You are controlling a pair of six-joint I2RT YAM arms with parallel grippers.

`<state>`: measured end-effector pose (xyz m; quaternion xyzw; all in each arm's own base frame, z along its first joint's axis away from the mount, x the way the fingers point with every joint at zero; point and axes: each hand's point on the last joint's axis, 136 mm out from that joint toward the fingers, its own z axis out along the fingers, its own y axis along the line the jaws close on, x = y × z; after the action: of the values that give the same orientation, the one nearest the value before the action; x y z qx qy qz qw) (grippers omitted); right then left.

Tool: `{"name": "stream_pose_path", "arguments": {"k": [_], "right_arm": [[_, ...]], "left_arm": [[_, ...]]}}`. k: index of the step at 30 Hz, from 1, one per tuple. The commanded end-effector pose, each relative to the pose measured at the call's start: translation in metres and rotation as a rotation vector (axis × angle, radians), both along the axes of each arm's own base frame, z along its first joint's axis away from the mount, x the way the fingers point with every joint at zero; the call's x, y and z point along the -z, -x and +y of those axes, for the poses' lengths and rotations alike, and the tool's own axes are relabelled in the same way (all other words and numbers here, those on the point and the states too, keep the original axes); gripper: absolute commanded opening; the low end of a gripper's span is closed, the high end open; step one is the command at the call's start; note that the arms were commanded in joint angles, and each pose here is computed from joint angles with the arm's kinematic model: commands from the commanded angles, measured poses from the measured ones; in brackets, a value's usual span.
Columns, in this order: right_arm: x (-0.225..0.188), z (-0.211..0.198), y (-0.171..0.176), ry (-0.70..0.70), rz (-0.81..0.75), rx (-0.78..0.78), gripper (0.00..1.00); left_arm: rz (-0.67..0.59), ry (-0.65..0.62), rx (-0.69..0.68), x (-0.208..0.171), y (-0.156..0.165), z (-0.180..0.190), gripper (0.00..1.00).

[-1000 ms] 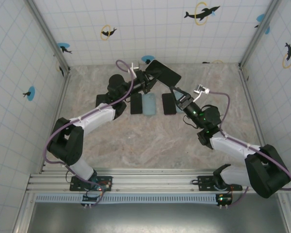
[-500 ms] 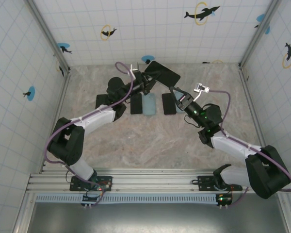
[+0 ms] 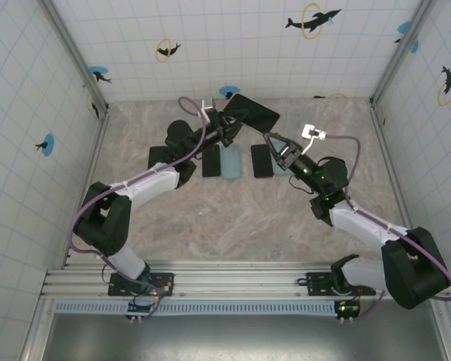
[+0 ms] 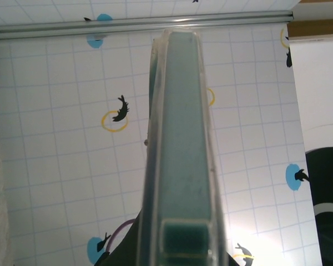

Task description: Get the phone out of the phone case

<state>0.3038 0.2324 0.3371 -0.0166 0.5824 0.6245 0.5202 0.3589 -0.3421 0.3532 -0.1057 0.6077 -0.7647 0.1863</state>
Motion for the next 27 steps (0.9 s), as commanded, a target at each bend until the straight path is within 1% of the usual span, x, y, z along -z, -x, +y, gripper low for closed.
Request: {"name": "stream_pose_path", "arguments": {"k": [1, 6, 12, 14, 15, 21, 27], "right_arm": [[0.030, -0.012, -0.025, 0.074, 0.086, 0.081, 0.21], [0.022, -0.015, -0.025, 0.013, 0.088, 0.069, 0.22], [0.016, -0.012, -0.028, 0.004, 0.086, 0.052, 0.23], [0.007, -0.011, -0.026, -0.016, 0.052, 0.038, 0.25], [0.002, -0.007, -0.019, -0.020, 0.029, -0.004, 0.28], [-0.013, -0.001, -0.002, -0.054, -0.043, -0.097, 0.39], [-0.028, 0.002, 0.010, -0.083, -0.100, -0.132, 0.42]], "left_arm": [[-0.177, 0.192, 0.036, -0.082, 0.027, 0.018, 0.00], [-0.189, 0.145, 0.038, -0.077, 0.025, 0.013, 0.00], [-0.194, 0.132, 0.045, -0.076, 0.024, 0.010, 0.00], [-0.190, 0.115, 0.042, -0.073, 0.023, 0.010, 0.00], [-0.192, 0.111, 0.038, -0.072, 0.023, 0.010, 0.00], [-0.204, 0.069, 0.014, -0.066, 0.015, 0.009, 0.00], [-0.204, 0.048, 0.009, -0.062, 0.009, 0.007, 0.00]]}}
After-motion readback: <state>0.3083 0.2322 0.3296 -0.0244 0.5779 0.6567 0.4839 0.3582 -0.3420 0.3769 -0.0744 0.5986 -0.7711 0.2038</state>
